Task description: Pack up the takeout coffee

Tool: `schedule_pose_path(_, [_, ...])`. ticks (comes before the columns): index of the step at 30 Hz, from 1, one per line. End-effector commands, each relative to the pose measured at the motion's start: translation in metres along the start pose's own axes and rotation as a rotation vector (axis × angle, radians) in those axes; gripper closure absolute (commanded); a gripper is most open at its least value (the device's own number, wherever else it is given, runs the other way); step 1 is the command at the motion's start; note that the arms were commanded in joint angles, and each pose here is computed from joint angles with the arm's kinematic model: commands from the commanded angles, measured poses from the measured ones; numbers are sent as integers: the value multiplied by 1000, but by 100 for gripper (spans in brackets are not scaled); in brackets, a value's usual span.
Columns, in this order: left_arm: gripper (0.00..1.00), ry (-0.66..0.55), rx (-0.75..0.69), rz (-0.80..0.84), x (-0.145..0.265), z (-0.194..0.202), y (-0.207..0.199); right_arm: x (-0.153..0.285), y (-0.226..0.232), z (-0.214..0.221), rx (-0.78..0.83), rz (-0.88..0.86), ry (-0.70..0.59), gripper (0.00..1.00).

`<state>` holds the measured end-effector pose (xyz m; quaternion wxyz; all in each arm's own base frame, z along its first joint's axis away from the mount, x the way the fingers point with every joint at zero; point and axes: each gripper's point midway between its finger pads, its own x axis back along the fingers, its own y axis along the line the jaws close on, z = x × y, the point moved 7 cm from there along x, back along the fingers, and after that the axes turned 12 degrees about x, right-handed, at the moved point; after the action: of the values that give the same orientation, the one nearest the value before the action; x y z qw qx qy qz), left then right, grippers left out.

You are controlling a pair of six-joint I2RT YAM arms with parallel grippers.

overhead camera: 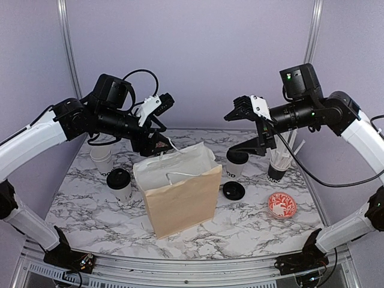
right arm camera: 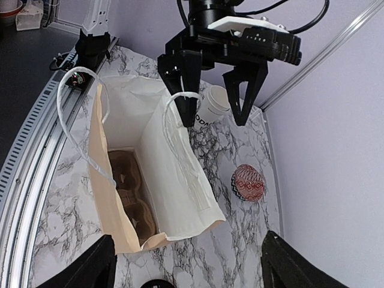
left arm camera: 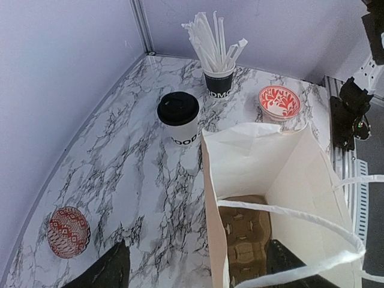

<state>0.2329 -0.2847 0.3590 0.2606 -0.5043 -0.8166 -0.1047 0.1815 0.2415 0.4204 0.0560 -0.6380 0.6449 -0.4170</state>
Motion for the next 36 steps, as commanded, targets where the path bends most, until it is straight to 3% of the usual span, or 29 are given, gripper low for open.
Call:
schedule_pose_path(1, [36,-40,-18,79,4,-20,-6,9,-4,-6,8,46,-26,19])
schedule_pose_path(4, [64,-65,-14,37,3,-35,-1,9,-8,-4,3,70,-10,20])
schedule_pose_path(8, [100,-91,-10,116,2,-47,-10,7,-15,2,-10,108,20,21])
schedule_pose_path(13, [100,-89,-51,286,11,-44,-67,12,-26,17,-56,185,63,22])
schedule_pose_path(23, [100,96,-1,535,20,19,-172,7,-21,37,-94,188,112,22])
schedule_pose_path(31, [100,76,-31,566,32,16,-187,0,-20,43,-106,172,114,22])
schedule_pose_path(36, [100,6,-98,386,27,1,-170,0,-20,46,-106,184,136,22])
